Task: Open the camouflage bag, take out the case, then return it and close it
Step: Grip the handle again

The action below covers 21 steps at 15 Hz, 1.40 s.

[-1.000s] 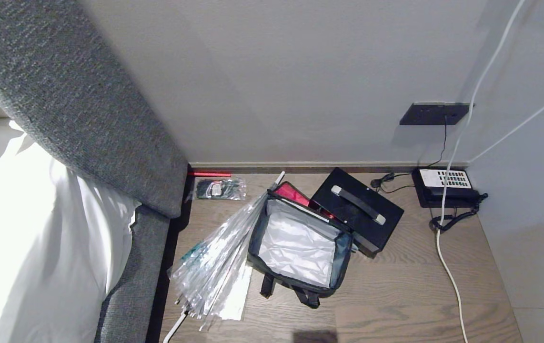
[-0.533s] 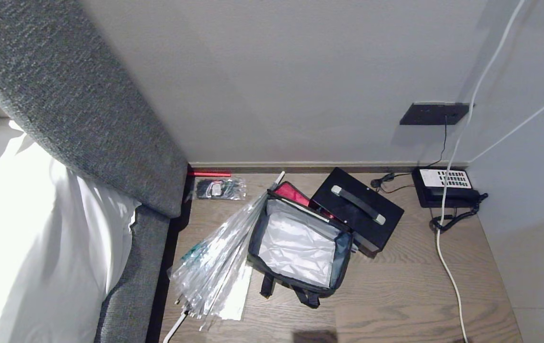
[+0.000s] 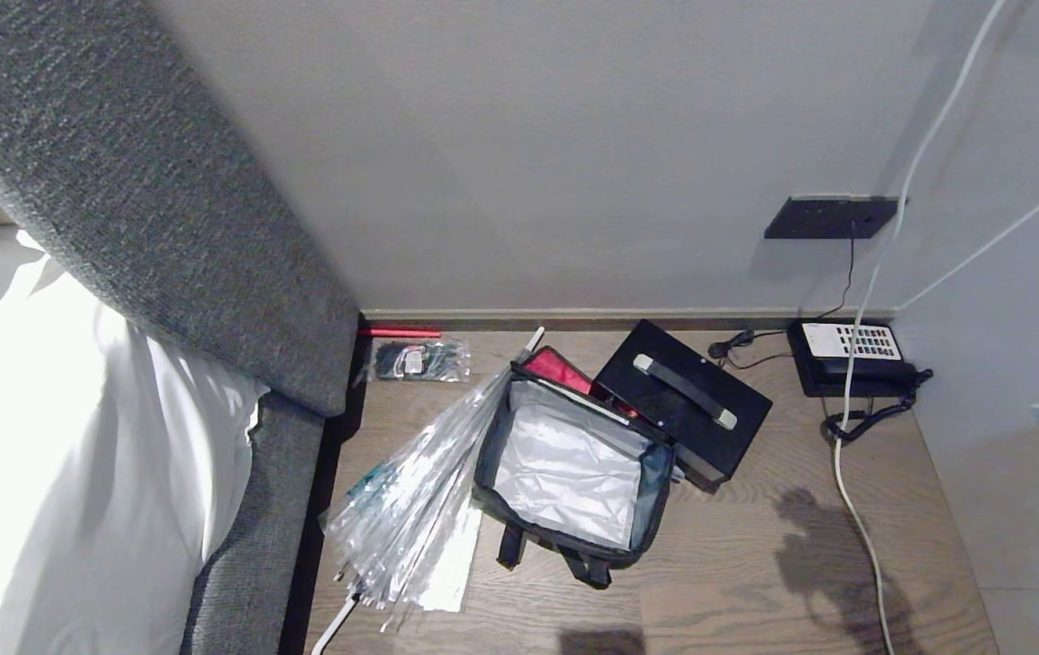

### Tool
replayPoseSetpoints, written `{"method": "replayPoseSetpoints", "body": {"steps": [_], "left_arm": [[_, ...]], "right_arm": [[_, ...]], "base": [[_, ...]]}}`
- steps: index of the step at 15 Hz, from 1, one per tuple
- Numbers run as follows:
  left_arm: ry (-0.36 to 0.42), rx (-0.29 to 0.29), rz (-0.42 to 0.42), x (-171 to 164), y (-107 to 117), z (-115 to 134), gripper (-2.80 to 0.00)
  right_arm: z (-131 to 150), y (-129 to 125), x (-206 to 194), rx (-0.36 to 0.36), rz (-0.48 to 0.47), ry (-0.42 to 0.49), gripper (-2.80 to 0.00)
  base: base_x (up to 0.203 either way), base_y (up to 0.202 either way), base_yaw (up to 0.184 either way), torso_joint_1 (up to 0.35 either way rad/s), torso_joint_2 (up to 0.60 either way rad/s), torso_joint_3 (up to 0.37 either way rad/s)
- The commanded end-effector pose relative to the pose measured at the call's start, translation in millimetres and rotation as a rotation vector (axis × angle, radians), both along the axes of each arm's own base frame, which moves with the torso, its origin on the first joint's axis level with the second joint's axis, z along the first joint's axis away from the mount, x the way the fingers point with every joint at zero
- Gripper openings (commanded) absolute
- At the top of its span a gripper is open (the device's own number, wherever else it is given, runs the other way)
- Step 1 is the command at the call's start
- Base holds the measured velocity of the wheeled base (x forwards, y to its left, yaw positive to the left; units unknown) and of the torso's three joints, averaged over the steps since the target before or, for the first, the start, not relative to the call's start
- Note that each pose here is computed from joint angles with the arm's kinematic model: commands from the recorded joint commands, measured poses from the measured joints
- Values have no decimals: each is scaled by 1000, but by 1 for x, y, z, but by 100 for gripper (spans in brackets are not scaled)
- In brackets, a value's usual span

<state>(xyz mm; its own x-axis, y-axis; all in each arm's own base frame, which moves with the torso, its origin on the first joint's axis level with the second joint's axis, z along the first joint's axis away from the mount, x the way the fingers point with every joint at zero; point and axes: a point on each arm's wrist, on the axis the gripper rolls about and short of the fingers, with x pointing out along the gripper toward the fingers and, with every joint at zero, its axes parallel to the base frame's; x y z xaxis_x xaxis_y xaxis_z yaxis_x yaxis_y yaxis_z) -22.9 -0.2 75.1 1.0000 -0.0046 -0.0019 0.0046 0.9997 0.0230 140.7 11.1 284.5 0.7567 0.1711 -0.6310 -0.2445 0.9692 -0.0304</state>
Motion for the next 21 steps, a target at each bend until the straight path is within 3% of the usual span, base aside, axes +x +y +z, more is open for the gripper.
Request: {"method": "replayPoseSetpoints", "body": {"steps": [1,2,5,6,8,9,11,12,13,14,16,18,21], "left_arm": [[1,0,0,0,0,0,-280],[1,0,0,0,0,0,-280],[0,0,0,0,0,0,-280],[1,0,0,0,0,0,-280],[1,0,0,0,0,0,-280],[1,0,0,0,0,0,-280],[1,0,-1,0,0,0,-280],[1,0,0,0,0,0,-280],[1,0,0,0,0,0,-280],[1,0,0,0,0,0,-280],[1,0,1,0,0,0,-280],[1,0,0,0,0,0,-280],[1,0,0,0,0,0,-280]], "right_arm": [[-42,7,57,-12,25,124,-280],[-64,13,75,-18,45,137,-280],[-120,33,119,-21,75,67,-280],[-140,41,131,-24,70,96,0],[-175,58,151,-65,25,149,0],[-186,64,163,-108,-28,129,0],[-194,75,191,-200,-150,-27,0],[-194,88,204,-272,-157,-123,0],[-197,101,212,-389,-170,-198,0],[-205,114,212,-518,-205,-234,0],[-224,133,202,-726,-274,-216,0],[-236,155,200,-773,-246,-235,0],[-232,159,207,-863,-202,-275,0]], "base": [[0,0,0,0,0,0],[0,0,0,0,0,0],[0,0,0,0,0,0],[0,0,0,0,0,0],[0,0,0,0,0,0],[0,0,0,0,0,0],[0,0,0,0,0,0],[0,0,0,0,0,0],[0,0,0,0,0,0],[0,0,0,0,0,0],[0,0,0,0,0,0],[0,0,0,0,0,0],[0,0,0,0,0,0]]}}
